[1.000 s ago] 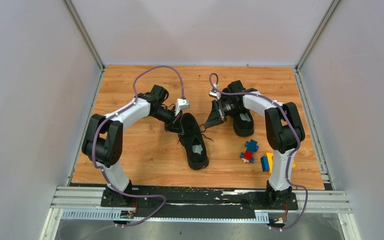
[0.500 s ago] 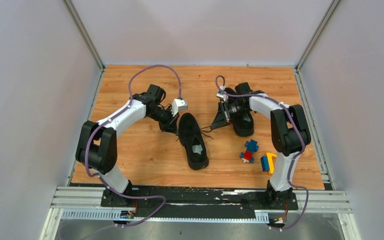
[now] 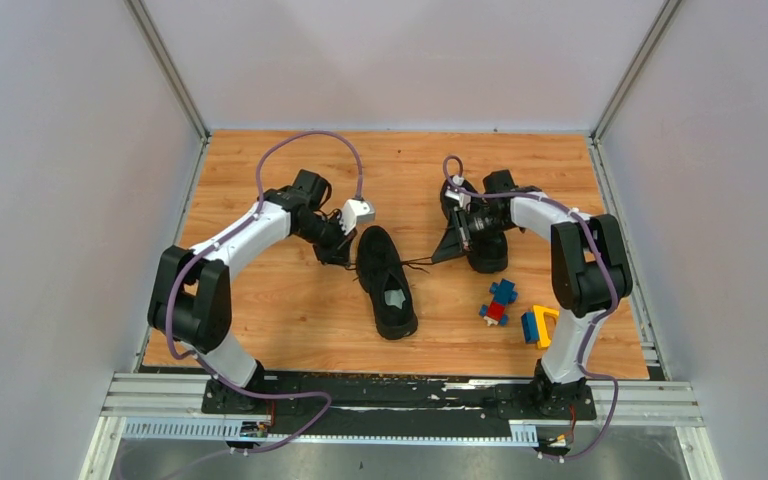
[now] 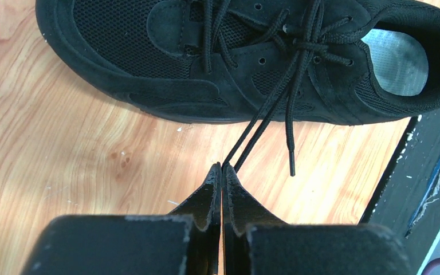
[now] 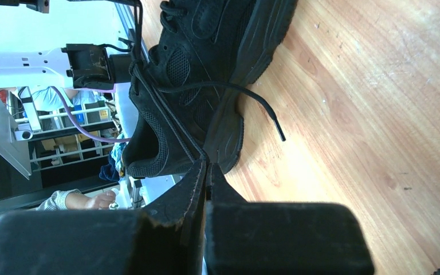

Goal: Tie the shoes
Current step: Tie the shoelace on the shoe, then reset both arms

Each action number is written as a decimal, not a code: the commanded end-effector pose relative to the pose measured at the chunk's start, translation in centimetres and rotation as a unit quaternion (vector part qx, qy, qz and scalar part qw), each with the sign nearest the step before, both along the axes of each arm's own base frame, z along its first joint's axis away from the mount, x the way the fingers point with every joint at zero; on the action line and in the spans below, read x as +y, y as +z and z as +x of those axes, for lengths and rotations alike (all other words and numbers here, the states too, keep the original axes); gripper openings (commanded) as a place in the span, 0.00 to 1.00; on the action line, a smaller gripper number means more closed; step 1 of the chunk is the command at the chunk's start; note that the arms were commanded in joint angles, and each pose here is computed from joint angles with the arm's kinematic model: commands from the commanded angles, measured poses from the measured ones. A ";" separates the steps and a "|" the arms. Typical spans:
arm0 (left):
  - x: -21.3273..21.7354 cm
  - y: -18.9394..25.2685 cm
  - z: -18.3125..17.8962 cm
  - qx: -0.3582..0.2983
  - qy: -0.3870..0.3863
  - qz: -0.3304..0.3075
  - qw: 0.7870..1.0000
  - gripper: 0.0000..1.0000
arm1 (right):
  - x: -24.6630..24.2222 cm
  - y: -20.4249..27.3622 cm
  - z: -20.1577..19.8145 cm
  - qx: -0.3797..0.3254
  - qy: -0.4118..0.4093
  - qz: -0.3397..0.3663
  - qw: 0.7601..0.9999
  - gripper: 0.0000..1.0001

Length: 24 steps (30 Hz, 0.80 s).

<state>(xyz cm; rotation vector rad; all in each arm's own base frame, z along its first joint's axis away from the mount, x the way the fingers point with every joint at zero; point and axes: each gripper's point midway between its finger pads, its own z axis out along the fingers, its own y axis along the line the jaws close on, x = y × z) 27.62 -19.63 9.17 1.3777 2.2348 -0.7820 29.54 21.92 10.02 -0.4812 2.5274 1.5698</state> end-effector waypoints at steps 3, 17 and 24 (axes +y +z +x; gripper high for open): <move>4.6 -0.6 0.3 -0.024 0.046 0.089 0.995 0.00 | -1.7 -0.2 0.9 -0.045 -0.019 -0.032 0.998 0.00; 9.2 -1.4 -1.3 -0.026 0.094 0.152 0.984 0.00 | -2.0 -0.8 0.3 -0.041 -0.019 -0.037 0.998 0.00; 8.0 -0.9 -0.7 -0.018 0.090 0.126 0.988 0.00 | -1.4 0.0 0.1 -0.046 -0.010 -0.016 0.999 0.00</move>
